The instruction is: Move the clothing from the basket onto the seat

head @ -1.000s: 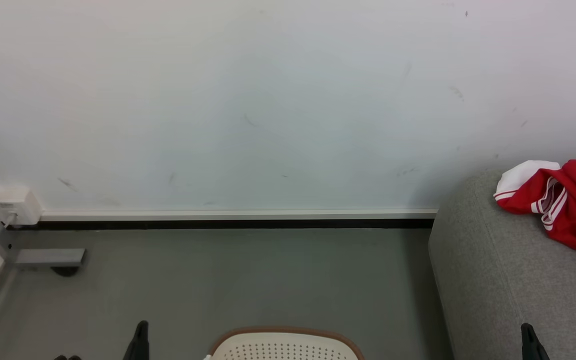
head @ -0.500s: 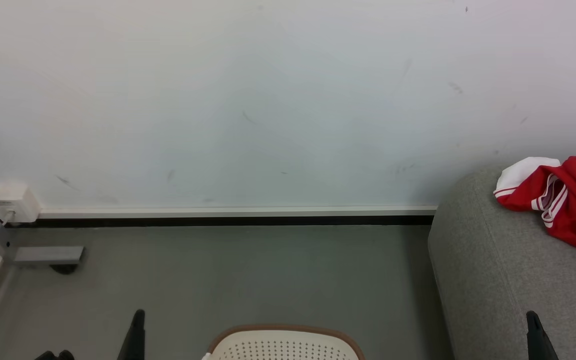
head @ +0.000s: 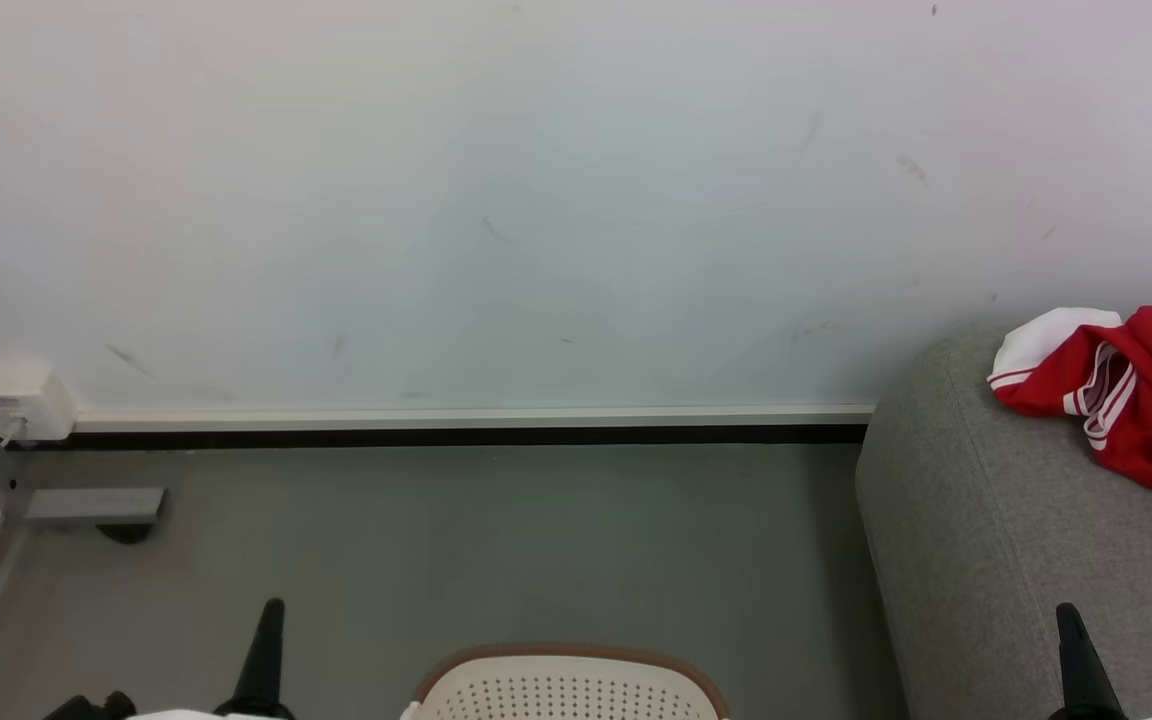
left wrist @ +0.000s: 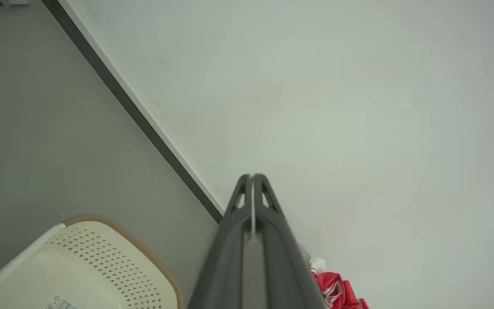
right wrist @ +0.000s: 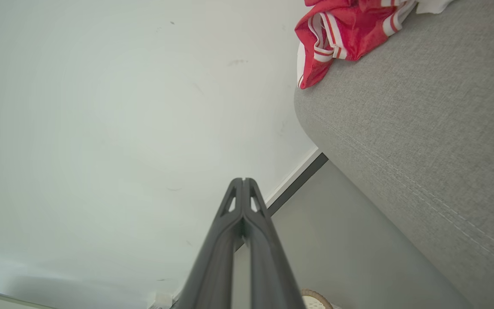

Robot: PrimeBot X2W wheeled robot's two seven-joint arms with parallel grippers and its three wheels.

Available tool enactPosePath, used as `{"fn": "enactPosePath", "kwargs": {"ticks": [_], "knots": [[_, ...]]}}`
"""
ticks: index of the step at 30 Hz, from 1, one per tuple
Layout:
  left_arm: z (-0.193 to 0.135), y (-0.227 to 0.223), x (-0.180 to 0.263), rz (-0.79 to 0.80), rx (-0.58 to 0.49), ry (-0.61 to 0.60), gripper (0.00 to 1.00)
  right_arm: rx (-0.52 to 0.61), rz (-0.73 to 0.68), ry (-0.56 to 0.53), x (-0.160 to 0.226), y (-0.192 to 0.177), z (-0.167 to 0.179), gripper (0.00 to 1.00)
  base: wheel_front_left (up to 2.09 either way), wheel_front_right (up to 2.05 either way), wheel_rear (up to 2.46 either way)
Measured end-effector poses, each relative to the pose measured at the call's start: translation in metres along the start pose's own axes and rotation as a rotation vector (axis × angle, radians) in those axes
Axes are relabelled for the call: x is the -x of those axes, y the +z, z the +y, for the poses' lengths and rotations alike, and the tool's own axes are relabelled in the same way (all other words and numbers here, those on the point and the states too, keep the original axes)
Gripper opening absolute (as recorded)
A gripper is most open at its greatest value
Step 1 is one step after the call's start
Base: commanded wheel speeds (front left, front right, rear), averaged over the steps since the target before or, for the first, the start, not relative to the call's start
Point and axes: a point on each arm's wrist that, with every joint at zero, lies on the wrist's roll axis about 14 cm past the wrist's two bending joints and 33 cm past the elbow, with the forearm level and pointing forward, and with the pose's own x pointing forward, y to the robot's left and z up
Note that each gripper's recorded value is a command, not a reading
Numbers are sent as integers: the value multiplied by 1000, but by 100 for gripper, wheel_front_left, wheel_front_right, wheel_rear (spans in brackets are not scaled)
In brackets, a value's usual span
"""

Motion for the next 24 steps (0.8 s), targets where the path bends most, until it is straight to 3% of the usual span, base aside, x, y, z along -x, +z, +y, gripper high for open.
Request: {"fn": "enactPosePath", "kwargs": {"ticks": [24], "knots": [[-12,7,-9,5,235,-42,0,-251,-4,35,-11,9,12,0,0,0,0]]}}
